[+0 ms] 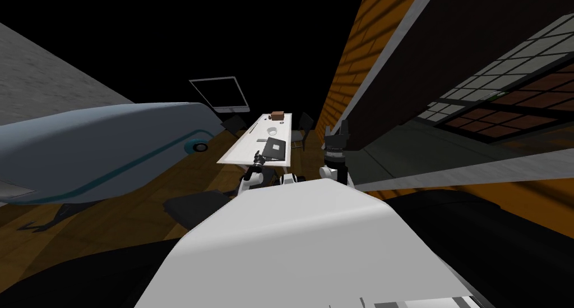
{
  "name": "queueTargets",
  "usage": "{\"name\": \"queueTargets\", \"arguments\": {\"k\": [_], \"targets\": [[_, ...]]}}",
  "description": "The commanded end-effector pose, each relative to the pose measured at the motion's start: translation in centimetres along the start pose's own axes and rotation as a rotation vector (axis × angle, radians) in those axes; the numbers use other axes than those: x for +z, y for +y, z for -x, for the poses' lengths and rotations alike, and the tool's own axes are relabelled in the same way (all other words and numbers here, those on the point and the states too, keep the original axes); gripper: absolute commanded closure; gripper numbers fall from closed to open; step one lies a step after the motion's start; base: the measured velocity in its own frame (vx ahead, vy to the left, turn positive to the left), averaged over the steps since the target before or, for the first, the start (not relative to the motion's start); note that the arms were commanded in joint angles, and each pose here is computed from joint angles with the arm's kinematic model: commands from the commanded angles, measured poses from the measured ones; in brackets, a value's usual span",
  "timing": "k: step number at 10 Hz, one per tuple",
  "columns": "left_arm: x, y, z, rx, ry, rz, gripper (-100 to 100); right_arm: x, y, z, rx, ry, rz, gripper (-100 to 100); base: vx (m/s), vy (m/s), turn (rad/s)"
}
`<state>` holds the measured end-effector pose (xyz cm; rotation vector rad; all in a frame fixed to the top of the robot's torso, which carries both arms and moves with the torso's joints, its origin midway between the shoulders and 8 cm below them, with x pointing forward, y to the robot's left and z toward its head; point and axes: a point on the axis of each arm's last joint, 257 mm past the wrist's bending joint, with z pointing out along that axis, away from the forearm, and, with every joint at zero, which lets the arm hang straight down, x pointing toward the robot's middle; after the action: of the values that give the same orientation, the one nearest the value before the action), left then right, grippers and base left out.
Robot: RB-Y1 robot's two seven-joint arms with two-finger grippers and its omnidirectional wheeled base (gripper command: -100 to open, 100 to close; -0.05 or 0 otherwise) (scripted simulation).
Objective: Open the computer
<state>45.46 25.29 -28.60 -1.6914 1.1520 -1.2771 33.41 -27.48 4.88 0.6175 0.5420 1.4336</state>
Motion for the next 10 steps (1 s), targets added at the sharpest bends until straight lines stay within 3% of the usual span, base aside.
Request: {"name": "queueTargets", "arguments": {"k": [1,7,8,9,10], "targets": [[-0.7,-1.4,-0.2,0.0,-0.001,-0.006,-100,0.0,0.0,0.0,0.0,0.0,0.0,0,0.013,-0.021,-0.018],[-2.8,-4.4,-0.3,-0.001,-0.011,-0.009,-100,0.0,0.0,0.0,0.0,0.0,0.0,0,0.016,-0.01,-0.018],[-2.6,-4.1,-0.1,0.001,-0.011,-0.009,-100,0.0,0.0,0.0,0.0,0.0,0.0,0,0.007,-0.002,0.0],[-2.6,-4.1,-0.1,0.001,-0.012,-0.007,0,0.0,0.0,0.0,0.0,0.0,0.0,0,0.0,0.0,0.0],[-2.6,-4.0,-0.1,0.001,-0.012,-0.005,0,0.0,0.0,0.0,0.0,0.0,0.0,0,0.0,0.0,0.0]]}}
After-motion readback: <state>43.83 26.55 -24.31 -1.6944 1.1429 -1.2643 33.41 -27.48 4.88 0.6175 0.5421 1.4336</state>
